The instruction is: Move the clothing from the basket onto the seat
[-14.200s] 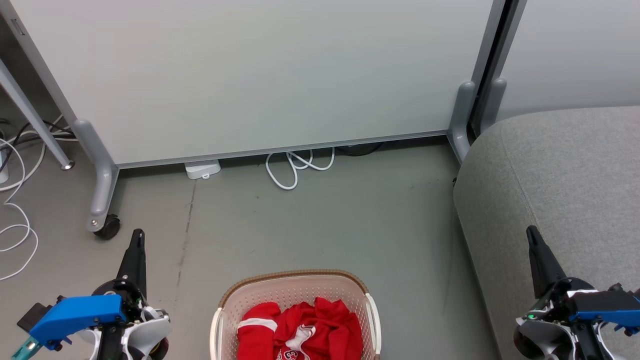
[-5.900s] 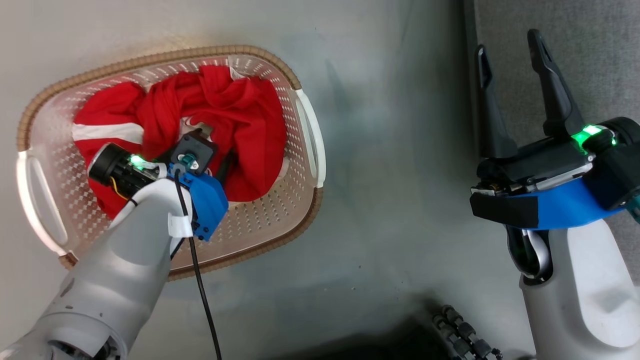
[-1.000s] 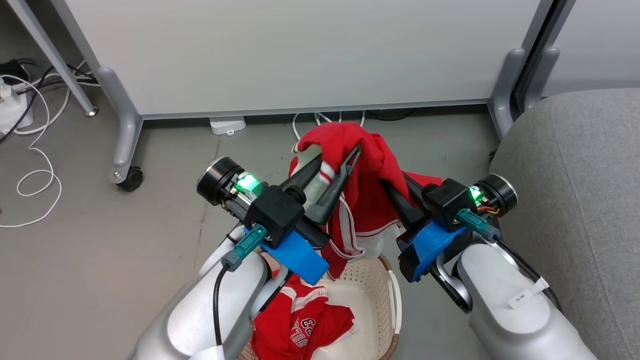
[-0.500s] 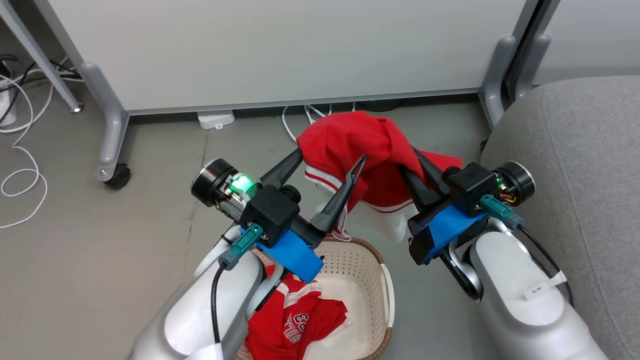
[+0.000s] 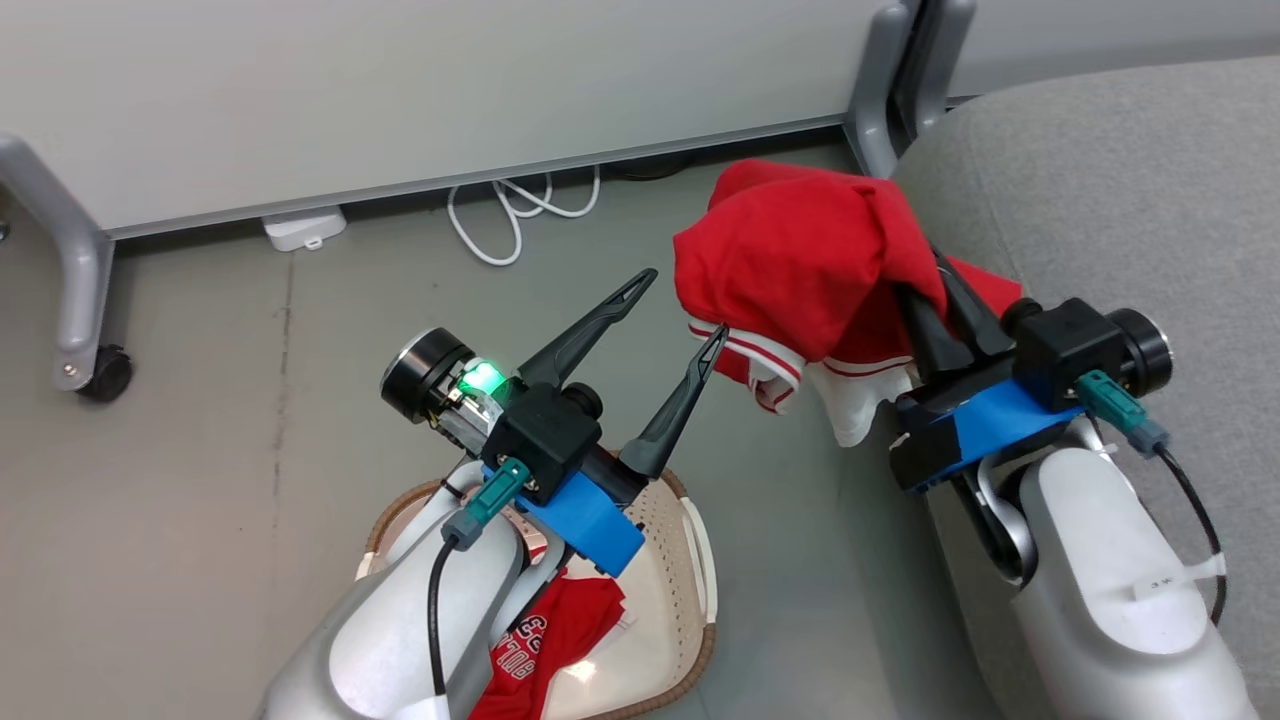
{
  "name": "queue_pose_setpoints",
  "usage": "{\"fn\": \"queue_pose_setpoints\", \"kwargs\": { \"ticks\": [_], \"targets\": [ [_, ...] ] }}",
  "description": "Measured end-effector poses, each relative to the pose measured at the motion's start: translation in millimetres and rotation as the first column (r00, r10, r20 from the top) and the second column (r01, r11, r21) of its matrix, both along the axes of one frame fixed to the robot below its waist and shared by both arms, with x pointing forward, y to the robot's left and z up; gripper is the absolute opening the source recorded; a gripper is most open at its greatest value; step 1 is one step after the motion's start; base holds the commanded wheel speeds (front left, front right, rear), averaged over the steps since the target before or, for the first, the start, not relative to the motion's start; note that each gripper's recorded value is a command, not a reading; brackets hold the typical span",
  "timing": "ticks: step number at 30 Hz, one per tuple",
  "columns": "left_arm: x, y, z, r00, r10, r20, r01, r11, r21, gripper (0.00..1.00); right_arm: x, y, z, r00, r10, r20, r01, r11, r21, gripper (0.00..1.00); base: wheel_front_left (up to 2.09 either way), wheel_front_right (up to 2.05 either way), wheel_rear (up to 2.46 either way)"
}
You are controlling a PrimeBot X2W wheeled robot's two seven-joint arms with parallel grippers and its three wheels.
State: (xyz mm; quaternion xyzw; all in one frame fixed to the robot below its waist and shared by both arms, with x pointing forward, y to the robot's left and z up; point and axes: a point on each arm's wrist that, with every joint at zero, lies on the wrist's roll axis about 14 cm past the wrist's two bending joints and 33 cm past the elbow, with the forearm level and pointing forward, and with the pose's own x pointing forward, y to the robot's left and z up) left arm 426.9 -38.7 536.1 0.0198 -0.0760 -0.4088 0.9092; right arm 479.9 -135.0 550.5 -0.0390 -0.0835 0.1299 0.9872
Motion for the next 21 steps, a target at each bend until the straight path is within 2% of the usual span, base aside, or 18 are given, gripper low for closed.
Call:
{"fn": "queue_pose_setpoints", "kwargs": {
  "ticks": [9,21],
  "targets": [
    [-10.0,-41.5,-13.3,0.991,-0.128,-0.023,0.128,0.992,0.000,1.00,-21.9,-80.2,-6.0,0.977,-0.212,-0.009,0.212,0.977,0.007,0.00,0.00,0.00,0.00],
    [-40.5,-96.6,-28.1,0.947,-0.315,-0.060,0.315,0.949,-0.004,1.00,-78.9,-156.1,-12.3,0.899,-0.438,-0.025,0.438,0.899,0.008,0.00,0.00,0.00,0.00]
  ]
}}
